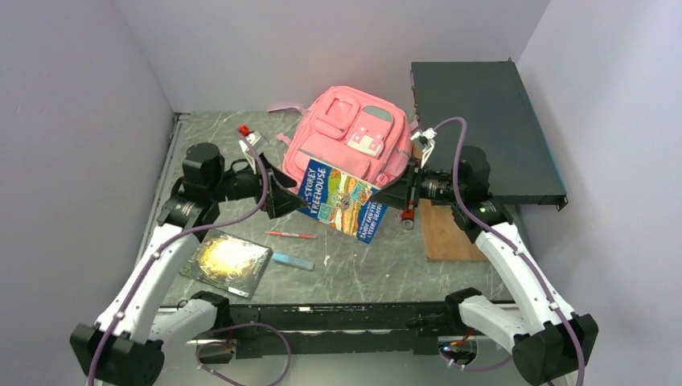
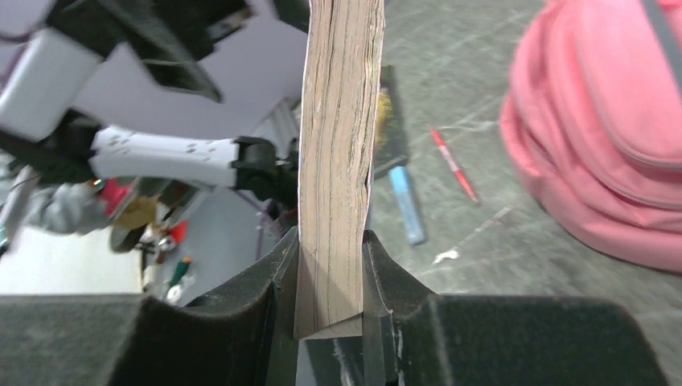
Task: Pack the student bag
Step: Pick up the book from the center of the board.
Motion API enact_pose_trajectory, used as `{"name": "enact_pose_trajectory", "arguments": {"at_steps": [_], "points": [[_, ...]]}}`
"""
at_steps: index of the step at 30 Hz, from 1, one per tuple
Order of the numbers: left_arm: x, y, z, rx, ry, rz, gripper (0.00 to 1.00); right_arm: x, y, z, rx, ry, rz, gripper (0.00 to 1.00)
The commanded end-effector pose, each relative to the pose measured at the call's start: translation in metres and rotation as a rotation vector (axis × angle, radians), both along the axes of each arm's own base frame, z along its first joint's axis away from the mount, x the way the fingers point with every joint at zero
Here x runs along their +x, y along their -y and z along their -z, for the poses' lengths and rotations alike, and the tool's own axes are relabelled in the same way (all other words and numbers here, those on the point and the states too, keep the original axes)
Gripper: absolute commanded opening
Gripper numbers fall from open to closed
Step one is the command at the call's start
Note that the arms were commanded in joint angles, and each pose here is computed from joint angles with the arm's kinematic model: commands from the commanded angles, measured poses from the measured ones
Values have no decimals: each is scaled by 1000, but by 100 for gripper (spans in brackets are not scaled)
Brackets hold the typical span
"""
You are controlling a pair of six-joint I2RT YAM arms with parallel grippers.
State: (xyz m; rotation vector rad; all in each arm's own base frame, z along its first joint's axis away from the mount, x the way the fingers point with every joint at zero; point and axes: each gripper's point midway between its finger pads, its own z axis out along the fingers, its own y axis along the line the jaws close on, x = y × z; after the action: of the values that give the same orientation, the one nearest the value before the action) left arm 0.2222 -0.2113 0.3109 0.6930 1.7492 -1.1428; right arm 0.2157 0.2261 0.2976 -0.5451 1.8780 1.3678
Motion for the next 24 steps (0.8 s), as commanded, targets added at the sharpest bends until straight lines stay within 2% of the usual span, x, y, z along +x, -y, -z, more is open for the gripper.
{"name": "enact_pose_trajectory", "arguments": {"at_steps": [1, 6, 10, 13, 15, 17, 18, 21, 24], "points": [[-27, 19, -12, -111, -26, 301, 100, -50, -3, -60, 158, 177, -242, 0], [-42, 19, -11, -209, -88, 436, 97, -65, -5, -65, 192, 188, -334, 0], [-46, 18, -8, -207, -75, 431, 93, -63, -13, -61, 192, 161, -362, 0], [-28, 8, -3, -133, -26, 265, 95, -59, -16, -61, 171, 165, -355, 0], [-10, -5, 0, -60, 32, 82, 98, -57, -16, -62, 157, 169, -342, 0], [1, -18, 0, -32, 83, -59, 100, -59, -16, -66, 163, 166, -344, 0], [1, -20, -3, -40, 110, -79, 100, -61, -17, -68, 170, 169, -348, 0], [-11, -15, -12, -80, 156, -11, 100, -66, -20, -74, 179, 185, -367, 0], [-39, -2, -13, -123, 99, 220, 100, -68, -22, -78, 178, 201, -376, 0]]}}
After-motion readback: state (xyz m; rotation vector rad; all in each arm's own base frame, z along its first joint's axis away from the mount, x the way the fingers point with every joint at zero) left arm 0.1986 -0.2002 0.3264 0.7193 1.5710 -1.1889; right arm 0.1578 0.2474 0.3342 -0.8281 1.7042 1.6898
